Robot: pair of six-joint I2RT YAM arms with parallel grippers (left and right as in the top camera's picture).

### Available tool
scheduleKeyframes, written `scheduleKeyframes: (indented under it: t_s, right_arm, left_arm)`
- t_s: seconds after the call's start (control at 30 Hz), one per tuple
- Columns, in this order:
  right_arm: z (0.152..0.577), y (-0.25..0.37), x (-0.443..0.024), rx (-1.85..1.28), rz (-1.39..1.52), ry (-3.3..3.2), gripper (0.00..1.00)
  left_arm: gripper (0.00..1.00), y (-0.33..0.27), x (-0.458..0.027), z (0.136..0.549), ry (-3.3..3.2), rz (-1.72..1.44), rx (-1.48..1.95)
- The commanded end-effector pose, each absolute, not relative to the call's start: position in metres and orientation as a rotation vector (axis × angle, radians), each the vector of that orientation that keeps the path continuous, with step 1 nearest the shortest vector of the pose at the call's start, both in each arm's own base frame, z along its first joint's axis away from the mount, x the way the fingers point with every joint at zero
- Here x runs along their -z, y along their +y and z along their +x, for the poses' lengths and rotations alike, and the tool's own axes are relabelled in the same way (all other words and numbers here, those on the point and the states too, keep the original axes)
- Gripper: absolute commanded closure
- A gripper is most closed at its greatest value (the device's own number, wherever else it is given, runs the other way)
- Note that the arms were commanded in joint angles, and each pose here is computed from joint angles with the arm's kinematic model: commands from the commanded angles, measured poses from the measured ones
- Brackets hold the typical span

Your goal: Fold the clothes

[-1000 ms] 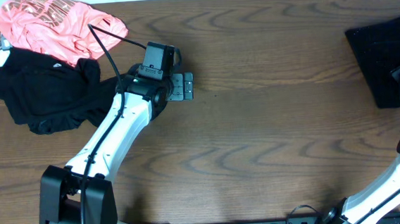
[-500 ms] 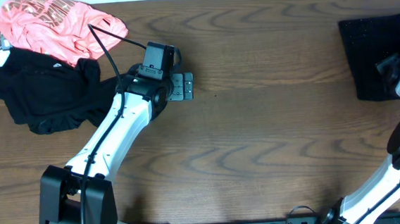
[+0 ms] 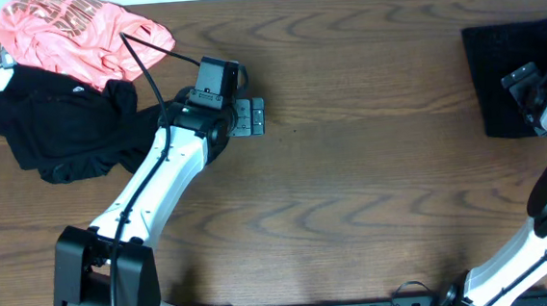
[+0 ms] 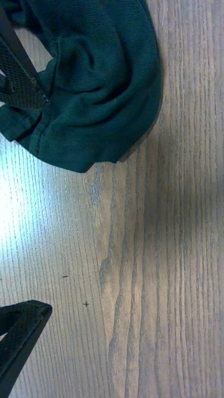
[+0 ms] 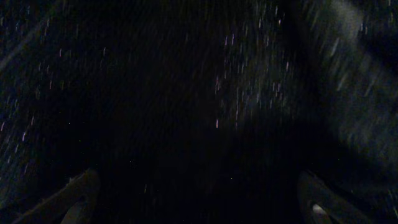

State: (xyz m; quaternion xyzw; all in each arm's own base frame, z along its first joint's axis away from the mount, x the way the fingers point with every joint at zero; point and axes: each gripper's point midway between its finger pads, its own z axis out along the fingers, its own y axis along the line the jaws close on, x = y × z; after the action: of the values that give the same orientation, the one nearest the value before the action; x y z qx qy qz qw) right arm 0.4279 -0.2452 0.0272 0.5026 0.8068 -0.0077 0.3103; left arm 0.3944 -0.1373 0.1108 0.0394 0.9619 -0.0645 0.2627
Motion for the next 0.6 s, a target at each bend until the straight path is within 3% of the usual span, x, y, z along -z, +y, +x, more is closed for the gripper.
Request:
scheduleKeyframes:
  t_s: [0.0, 0.2, 0.37, 0.57]
  right_arm:
    - [0.433, -0.208, -0.045, -0.123, 1.223, 2.193, 0.01]
    - [0.434, -0.203, -0.167, -0.095, 0.967, 2.051, 0.01]
    - [0.423, -0.164, -0.267, -0.172, 0.619, 1.943, 0.01]
    - [0.376, -0.117, -0.344, -0.186, 0.360, 1.861, 0.01]
  left_arm:
    - [0.02, -0.138, -0.109, 0.394, 2.608, 0.093, 0.177]
    - [0.02, -0.138, -0.109, 0.394, 2.609, 0.093, 0.177]
    - [0.02, -0.138, -0.109, 0.394, 2.608, 0.093, 0.177]
    - [0.02, -0.138, -0.109, 0.394, 2.608, 0.093, 0.176]
